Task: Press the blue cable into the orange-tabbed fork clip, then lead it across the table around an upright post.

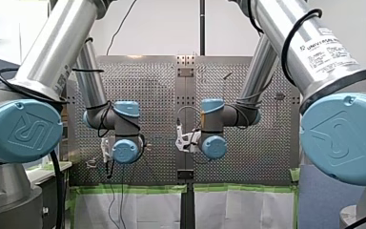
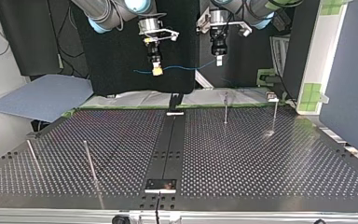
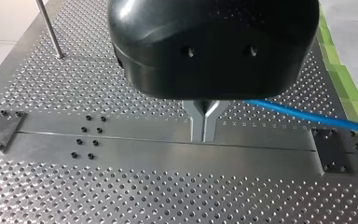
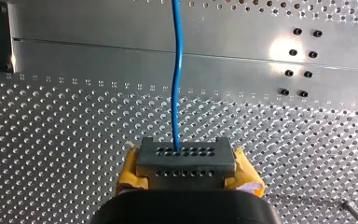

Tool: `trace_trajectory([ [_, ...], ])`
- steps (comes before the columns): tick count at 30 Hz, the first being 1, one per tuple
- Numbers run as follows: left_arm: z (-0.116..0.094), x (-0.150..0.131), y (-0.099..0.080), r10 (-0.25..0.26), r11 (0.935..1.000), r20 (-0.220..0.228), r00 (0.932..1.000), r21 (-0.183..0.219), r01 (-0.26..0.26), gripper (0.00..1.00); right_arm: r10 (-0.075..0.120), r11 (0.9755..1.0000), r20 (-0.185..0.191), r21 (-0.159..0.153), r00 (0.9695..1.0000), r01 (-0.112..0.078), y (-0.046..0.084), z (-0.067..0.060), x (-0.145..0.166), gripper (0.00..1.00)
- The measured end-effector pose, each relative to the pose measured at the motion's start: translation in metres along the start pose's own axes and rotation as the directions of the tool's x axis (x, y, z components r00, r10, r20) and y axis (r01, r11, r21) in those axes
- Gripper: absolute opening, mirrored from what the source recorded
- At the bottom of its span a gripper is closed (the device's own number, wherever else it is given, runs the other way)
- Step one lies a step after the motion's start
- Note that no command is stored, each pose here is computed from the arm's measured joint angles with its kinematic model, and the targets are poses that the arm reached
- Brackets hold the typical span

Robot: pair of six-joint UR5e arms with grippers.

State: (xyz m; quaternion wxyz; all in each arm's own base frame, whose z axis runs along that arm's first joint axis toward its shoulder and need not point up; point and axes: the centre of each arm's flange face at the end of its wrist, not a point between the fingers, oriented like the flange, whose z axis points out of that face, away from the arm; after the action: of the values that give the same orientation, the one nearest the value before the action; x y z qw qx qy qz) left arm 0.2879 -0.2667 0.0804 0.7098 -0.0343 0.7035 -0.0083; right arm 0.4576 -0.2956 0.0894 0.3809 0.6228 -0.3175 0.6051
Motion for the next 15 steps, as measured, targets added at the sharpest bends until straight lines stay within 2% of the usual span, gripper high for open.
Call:
trace_trajectory([
  [15,-0.0001,0.0001,0.0006,0.000,1.0000,0.000,1.0000,-0.002,0.000,0.00,0.000,1.0000,-0.001,0.000,1.0000,0.000,0.0000,0.0006,0.0011,0.00],
])
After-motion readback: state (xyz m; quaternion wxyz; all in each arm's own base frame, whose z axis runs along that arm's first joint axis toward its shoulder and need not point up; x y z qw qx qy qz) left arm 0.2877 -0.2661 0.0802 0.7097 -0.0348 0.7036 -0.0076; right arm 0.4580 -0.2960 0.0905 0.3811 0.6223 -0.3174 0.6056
